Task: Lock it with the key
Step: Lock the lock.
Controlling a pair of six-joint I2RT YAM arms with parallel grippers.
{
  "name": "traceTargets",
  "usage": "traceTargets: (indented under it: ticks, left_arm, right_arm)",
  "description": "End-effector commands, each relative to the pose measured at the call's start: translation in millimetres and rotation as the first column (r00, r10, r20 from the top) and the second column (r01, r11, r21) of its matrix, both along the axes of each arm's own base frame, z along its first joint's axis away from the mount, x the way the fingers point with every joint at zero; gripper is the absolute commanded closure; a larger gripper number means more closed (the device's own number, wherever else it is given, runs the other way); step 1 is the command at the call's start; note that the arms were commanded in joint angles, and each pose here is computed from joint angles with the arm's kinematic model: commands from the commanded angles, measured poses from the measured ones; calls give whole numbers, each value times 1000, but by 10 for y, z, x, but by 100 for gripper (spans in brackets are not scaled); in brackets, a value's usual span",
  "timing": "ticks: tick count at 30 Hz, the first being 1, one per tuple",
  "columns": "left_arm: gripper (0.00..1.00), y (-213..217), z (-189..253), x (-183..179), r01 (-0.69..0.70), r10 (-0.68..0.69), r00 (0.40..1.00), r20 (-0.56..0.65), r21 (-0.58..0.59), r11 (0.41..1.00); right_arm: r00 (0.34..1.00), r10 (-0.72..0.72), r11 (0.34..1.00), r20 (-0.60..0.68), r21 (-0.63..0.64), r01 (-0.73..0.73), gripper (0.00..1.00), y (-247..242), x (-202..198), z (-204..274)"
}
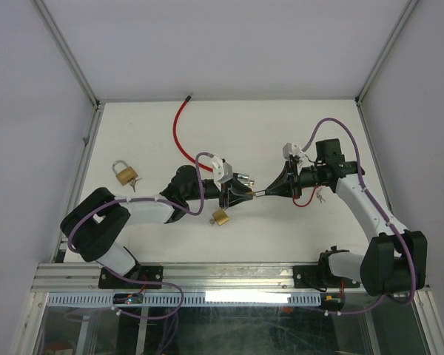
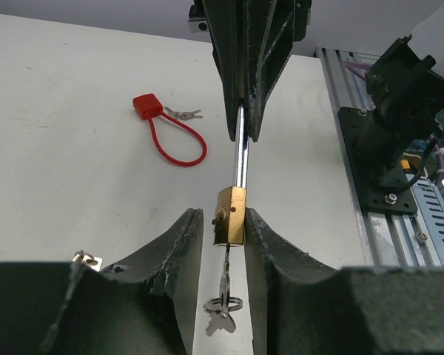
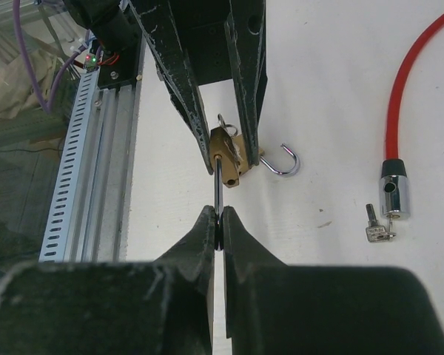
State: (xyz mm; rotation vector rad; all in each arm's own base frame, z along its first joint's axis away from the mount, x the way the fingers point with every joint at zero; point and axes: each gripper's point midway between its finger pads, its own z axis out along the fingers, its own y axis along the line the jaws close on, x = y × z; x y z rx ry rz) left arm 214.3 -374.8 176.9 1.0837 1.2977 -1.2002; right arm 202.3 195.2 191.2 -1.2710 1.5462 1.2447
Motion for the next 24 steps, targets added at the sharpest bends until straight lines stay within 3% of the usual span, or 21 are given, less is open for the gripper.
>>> traceTargets:
  ticks: [1, 8, 24]
  left_arm:
    - [73, -65, 168, -34, 67, -66, 997, 31, -27, 997]
    - [99, -65, 188, -158, 138, -137, 990, 38, -24, 990]
    - [100, -84, 234, -295, 230, -229, 972, 50, -26, 973]
  right_arm:
    - [997, 41, 997, 71, 57, -45, 100, 50, -64, 212]
    - [994, 43, 998, 103, 50, -48, 100, 41, -67, 189]
    - [979, 87, 994, 185, 49, -98, 100, 106, -153, 24]
